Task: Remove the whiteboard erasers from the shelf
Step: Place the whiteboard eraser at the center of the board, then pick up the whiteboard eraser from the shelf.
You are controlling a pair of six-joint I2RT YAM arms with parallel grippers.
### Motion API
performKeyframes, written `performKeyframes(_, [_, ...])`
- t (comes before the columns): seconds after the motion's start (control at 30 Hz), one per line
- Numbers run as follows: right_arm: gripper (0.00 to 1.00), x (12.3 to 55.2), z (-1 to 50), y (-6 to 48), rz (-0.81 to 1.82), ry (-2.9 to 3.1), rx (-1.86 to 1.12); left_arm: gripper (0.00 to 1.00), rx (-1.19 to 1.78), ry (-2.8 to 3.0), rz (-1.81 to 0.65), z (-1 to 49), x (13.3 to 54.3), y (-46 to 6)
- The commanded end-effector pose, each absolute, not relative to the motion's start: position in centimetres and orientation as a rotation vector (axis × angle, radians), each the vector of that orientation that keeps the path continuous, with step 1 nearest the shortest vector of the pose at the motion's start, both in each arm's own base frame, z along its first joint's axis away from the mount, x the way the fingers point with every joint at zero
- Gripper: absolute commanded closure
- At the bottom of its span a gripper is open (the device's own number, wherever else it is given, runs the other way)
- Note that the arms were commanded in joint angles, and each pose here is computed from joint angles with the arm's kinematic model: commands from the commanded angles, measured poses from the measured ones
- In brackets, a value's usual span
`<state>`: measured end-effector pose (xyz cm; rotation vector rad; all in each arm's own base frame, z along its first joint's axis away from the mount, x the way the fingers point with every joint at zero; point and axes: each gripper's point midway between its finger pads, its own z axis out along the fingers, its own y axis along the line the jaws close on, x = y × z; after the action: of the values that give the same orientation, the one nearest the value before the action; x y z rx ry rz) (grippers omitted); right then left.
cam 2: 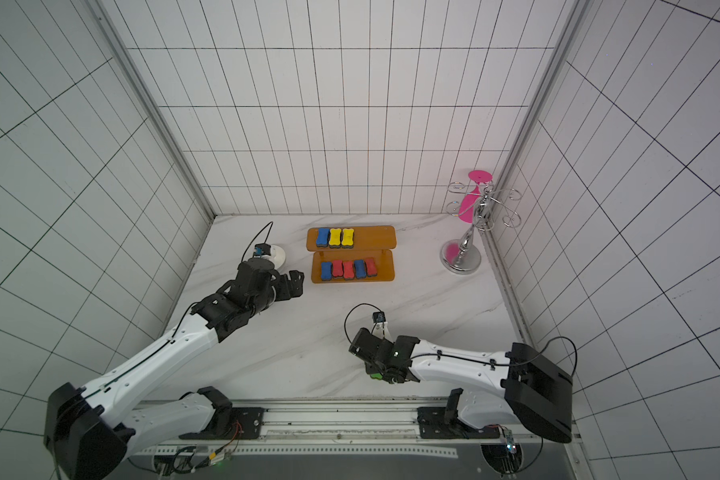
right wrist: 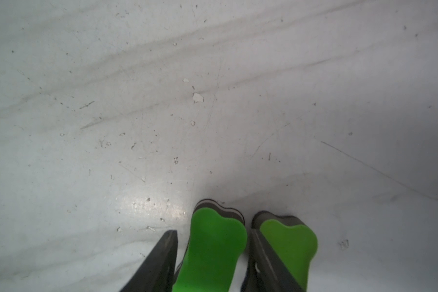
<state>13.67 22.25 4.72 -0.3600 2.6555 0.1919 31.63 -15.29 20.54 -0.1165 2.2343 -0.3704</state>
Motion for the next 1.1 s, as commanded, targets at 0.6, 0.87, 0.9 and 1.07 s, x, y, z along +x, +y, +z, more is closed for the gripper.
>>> performKeyframes(0.6, [0.56,33.4,20.1,27.3,0.345,2.410,-0.272,0.05,-0.162,2.176,-0.385,23.3,36.0,-16.5])
performKeyframes(0.87, [0.43,41.7,23.0,29.1,0.270,2.396,-0.192,0.07,-0.187,2.206,-0.343,21.6,37.1,-16.4])
performKeyframes(0.9, [0.42,42.4,23.1,29.4,0.258,2.398,-0.192,0.07,-0.190,2.210,-0.341,21.5,37.2,-16.4])
performKeyframes(1.07, [0.34,44.5,22.6,30.8,0.239,2.402,-0.220,0.07,-0.190,2.247,-0.362,20.6,37.0,-16.7])
